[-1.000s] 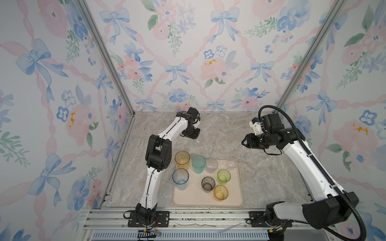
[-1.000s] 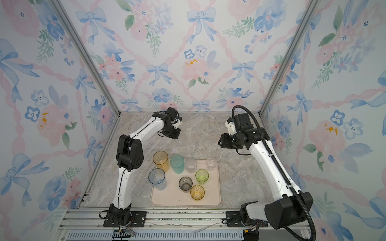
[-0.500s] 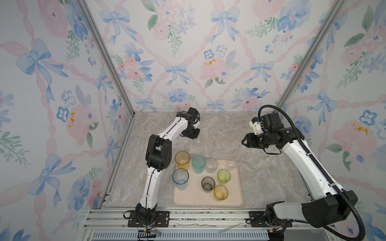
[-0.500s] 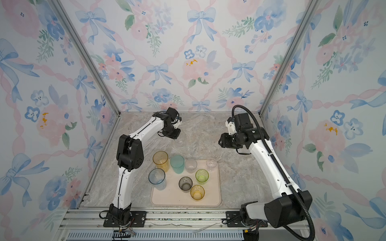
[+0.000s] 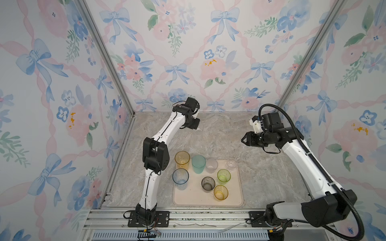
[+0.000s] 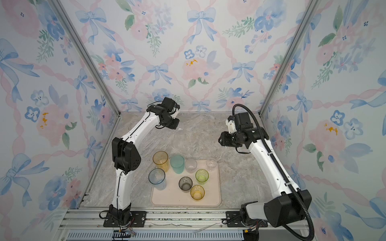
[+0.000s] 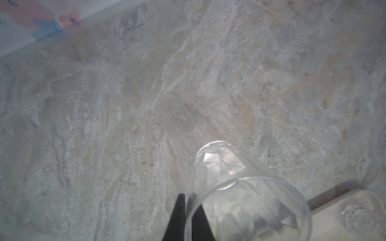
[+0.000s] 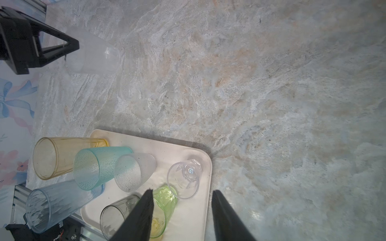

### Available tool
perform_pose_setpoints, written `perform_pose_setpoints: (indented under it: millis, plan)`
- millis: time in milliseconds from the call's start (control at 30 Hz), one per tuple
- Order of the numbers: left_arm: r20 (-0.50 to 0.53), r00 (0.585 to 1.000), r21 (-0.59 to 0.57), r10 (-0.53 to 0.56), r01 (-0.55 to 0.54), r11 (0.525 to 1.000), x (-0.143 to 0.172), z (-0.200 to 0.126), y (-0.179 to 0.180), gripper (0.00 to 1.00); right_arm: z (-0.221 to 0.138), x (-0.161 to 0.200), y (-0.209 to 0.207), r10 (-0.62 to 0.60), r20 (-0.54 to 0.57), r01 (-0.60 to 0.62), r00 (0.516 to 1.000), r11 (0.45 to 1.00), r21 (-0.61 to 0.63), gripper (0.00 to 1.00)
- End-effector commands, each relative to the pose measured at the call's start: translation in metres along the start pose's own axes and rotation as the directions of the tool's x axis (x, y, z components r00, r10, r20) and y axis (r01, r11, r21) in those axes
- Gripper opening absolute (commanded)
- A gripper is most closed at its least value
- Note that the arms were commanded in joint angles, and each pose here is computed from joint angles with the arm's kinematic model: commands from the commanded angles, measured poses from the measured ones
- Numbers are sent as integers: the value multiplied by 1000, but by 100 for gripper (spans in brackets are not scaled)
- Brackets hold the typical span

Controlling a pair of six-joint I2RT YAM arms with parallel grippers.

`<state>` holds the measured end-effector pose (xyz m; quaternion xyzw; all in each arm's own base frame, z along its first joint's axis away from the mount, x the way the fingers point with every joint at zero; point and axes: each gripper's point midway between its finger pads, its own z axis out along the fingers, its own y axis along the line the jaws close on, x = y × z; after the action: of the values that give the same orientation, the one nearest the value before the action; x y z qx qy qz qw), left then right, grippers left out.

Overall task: Place the glasses into the tray
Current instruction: Pick up the glass from the top-center of the table, then place the glass on the tray.

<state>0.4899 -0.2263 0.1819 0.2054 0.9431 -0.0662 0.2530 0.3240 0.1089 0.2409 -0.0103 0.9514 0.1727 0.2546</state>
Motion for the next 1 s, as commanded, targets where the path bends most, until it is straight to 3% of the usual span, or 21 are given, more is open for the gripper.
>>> perform_pose_setpoints:
  millis: [0, 200, 367, 467, 667, 967]
  plan:
    - [100, 994, 19, 48, -50, 999, -20, -49, -19, 9, 4, -6, -20, 81, 20, -82, 997, 996, 45, 48]
    - [198, 965, 85, 173, -192, 978, -24, -101, -82, 9, 4, -20, -51, 204, 94, -211, 975, 974, 83, 48]
    - [264, 917, 145, 299, -344, 928, -12, -137, -140, 9, 3, -25, -62, 255, 132, -271, 958, 955, 121, 48]
    - [274, 888, 204, 369, -429, 880, 12, -150, -175, 9, 5, -23, -65, 274, 146, -292, 951, 948, 126, 48]
    - [262, 787, 217, 559, -612, 760, 72, -159, -239, 9, -6, -16, -84, 305, 223, -336, 926, 935, 113, 48]
    - [247, 644, 230, 725, -765, 601, 140, -160, -313, 9, -44, -5, -108, 381, 301, -412, 874, 910, 42, 48]
